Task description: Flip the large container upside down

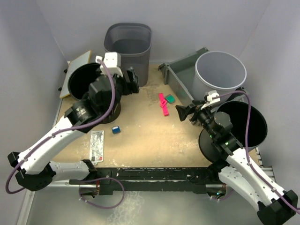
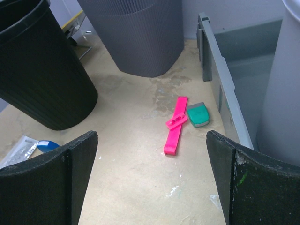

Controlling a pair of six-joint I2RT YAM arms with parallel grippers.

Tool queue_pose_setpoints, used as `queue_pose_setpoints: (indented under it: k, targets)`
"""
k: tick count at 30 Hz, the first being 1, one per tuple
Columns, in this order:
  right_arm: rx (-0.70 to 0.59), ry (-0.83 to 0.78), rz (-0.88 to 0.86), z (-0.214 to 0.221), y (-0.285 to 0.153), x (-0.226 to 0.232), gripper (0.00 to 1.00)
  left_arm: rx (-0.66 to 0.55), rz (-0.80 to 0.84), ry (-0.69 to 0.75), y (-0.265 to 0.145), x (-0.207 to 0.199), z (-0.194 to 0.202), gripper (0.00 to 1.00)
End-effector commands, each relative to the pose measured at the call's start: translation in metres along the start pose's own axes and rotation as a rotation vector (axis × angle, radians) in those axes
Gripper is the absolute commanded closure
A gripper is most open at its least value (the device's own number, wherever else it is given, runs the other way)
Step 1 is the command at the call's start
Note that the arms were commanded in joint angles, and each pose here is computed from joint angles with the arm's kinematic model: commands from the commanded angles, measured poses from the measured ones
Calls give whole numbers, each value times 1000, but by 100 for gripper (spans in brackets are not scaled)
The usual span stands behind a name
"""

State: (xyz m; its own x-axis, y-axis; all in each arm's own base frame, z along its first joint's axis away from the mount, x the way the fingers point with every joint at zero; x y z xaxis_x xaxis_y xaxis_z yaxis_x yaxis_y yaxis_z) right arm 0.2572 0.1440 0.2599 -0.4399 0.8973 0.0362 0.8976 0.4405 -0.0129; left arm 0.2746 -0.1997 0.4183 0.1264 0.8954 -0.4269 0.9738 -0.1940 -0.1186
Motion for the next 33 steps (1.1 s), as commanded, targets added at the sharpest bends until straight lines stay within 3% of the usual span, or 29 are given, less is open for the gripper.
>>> queue_pose_setpoints:
  k: [1,7,13,16,19,25,26,33]
  targets:
    - [8,4,-11,-27,5,3,0,37,-299,162,31,40,-14,23]
    - [7,-10,-40,-23,6,7,0,217,-412,172,83,89,26,23]
    - [17,-20,-46,-23,4,7,0,338,-428,180,103,104,67,23]
    - [21,-20,-49,-22,3,8,0,378,-423,188,108,108,83,28]
    - [24,-19,-46,-20,2,7,0,411,-420,197,111,110,95,42]
    - [27,-13,-47,-18,2,8,0,426,-350,178,105,98,89,96]
    - [28,-11,-50,-18,2,8,0,424,-331,169,103,94,85,100]
    - [34,8,-52,-15,5,9,0,402,-146,147,75,37,51,100]
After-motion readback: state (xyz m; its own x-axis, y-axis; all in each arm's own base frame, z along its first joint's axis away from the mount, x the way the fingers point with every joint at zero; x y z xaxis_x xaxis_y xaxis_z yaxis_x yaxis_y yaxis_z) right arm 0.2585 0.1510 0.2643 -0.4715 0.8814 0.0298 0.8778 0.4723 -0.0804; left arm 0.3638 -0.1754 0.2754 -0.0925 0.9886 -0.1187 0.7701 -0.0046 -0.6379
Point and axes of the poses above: each gripper's point midway between its finger pads, its own y axis out along the fingers, its own x axis along the line the jaws close on, z = x × y, the point moved 2 cm from there along -y, back along the fingers, and after that the axes turned 12 degrees about -y, right-handed, at the moved point
